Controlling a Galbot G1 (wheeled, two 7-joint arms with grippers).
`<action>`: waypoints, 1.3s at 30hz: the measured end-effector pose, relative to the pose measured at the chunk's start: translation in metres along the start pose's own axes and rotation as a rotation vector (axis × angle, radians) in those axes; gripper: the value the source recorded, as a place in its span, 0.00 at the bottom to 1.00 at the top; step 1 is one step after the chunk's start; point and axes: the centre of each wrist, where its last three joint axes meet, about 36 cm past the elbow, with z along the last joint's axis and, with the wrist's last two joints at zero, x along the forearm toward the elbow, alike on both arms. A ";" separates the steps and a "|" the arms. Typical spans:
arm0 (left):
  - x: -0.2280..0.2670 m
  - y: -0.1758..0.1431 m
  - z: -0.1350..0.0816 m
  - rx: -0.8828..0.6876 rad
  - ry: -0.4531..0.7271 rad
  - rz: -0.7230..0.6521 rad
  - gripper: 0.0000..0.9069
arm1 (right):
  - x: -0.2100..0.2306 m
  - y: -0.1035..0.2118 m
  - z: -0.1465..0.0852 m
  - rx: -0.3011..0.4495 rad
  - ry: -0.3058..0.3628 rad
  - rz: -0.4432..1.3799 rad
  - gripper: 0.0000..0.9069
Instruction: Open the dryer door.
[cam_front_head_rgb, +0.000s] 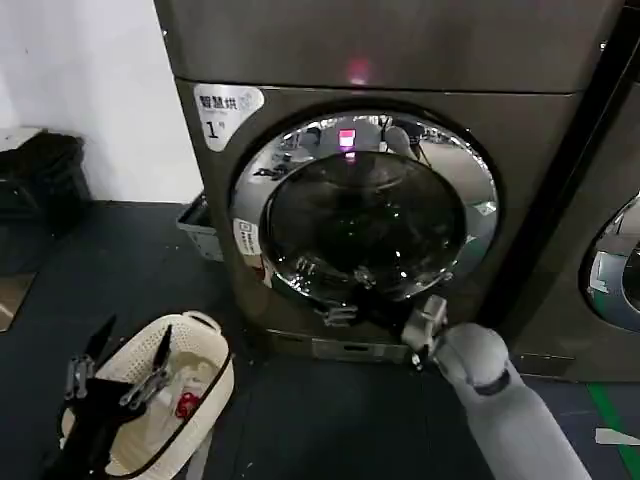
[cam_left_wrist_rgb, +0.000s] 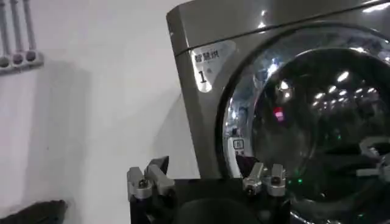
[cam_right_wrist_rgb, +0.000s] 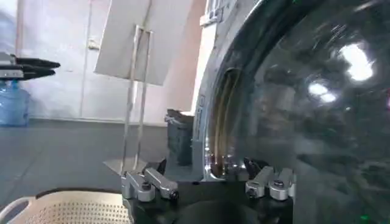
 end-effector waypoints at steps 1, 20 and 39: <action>0.000 0.000 0.000 0.000 0.000 0.000 1.00 | -0.003 -0.001 0.000 0.000 -0.002 -0.002 1.00; 0.002 -0.001 -0.001 0.002 -0.004 0.004 1.00 | -0.063 -0.003 -0.011 0.002 -0.039 -0.029 1.00; 0.001 0.000 0.003 0.004 0.006 0.001 1.00 | -0.101 -0.003 -0.016 0.007 -0.056 -0.077 1.00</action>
